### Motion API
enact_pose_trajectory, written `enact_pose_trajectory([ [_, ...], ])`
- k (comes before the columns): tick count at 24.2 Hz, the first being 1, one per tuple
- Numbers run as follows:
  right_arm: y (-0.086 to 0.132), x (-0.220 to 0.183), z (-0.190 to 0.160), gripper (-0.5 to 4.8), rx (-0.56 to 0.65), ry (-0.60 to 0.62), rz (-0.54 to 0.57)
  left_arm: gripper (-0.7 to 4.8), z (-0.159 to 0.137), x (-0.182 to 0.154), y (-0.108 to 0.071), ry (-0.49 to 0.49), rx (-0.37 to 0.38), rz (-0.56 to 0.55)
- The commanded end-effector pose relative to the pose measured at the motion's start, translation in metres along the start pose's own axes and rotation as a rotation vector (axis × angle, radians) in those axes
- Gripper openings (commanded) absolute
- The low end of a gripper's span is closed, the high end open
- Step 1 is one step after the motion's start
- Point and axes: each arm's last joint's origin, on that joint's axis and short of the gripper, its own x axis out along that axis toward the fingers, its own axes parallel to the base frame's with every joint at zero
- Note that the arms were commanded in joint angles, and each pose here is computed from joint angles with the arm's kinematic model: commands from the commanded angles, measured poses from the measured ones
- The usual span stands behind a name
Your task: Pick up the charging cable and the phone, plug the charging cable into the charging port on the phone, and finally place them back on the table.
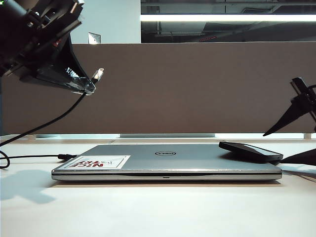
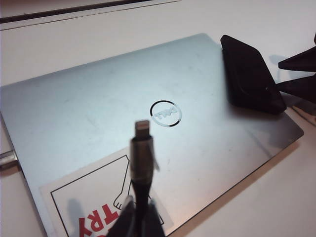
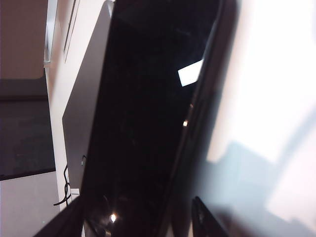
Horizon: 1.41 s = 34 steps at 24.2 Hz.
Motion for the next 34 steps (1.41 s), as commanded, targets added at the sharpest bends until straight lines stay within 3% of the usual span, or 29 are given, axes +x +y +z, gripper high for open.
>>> enact_pose_trajectory([
  [1, -0.005, 0.003, -0.001, 2.94, 0.032, 0.012, -0.023, -0.06, 0.004, -0.001, 0.0, -0.021, 0.0, -0.003],
  [9, -0.006, 0.007, 0.003, 3.39, 0.045, -0.006, -0.046, -0.06, 0.004, -0.001, 0.0, -0.021, 0.0, -0.003],
  [20, 0.001, 0.009, 0.011, 3.4, 0.042, -0.036, -0.083, -0.06, 0.004, -0.001, 0.0, -0.021, 0.0, -0.003],
  [34, 0.009, 0.021, -0.001, 3.37, -0.012, 0.01, -0.091, -0.06, 0.004, -0.001, 0.0, -0.021, 0.0, -0.003],
])
